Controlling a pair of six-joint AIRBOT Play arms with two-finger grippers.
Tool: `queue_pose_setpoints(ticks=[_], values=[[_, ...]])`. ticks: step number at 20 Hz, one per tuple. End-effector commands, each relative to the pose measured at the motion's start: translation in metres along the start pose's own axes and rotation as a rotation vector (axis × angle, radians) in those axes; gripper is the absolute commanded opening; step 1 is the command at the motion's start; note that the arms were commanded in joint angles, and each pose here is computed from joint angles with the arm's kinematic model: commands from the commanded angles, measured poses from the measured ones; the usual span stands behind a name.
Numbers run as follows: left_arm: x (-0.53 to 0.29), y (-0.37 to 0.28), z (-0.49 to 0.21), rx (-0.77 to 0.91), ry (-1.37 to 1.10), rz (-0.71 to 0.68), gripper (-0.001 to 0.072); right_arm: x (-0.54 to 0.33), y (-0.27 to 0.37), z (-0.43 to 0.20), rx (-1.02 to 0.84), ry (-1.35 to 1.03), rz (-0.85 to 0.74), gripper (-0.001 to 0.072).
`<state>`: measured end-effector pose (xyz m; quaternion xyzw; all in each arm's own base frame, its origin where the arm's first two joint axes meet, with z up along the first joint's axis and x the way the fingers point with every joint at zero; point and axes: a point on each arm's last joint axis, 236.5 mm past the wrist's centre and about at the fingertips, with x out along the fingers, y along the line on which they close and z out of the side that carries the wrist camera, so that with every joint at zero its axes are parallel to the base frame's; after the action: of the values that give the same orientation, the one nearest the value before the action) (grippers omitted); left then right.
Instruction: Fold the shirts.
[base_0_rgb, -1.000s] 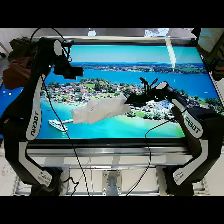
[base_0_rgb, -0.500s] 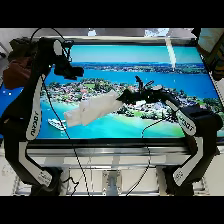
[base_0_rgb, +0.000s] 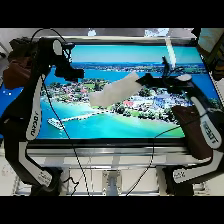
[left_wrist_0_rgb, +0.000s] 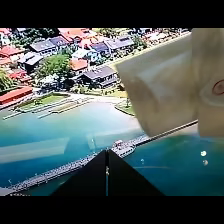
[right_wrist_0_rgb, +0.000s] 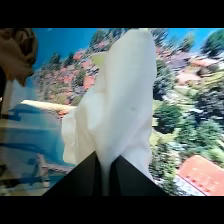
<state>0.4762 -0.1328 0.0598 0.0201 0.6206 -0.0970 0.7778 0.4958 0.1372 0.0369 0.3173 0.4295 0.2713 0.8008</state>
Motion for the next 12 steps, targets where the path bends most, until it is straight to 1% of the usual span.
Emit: queue_pose_setpoints(ticks=[1, 4, 6, 10, 12], values=[[-0.001, -0.021, -0.002, 0.001, 0.008, -0.089, 0.0023, -0.106, -0.070, 0.003, -0.048, 0.018, -0.434, 0.0026], [-0.004, -0.042, 0.002, -0.001, -0.008, -0.179, 0.0023, -0.228, -0.105, -0.019, -0.074, 0.077, -0.815, 0.0026], [-0.007, -0.057, 0.004, -0.002, -0.017, -0.241, 0.0023, -0.301, -0.102, -0.034, -0.076, 0.069, -0.992, 0.0027], [-0.012, -0.075, 0.003, 0.008, -0.015, -0.321, 0.0023, -0.412, -0.079, -0.082, 0.010, 0.029, -1.213, 0.0027], [-0.015, -0.083, 0.003, 0.020, -0.016, -0.358, 0.0023, -0.441, -0.081, -0.119, 0.090, 0.058, -1.266, 0.0026]])
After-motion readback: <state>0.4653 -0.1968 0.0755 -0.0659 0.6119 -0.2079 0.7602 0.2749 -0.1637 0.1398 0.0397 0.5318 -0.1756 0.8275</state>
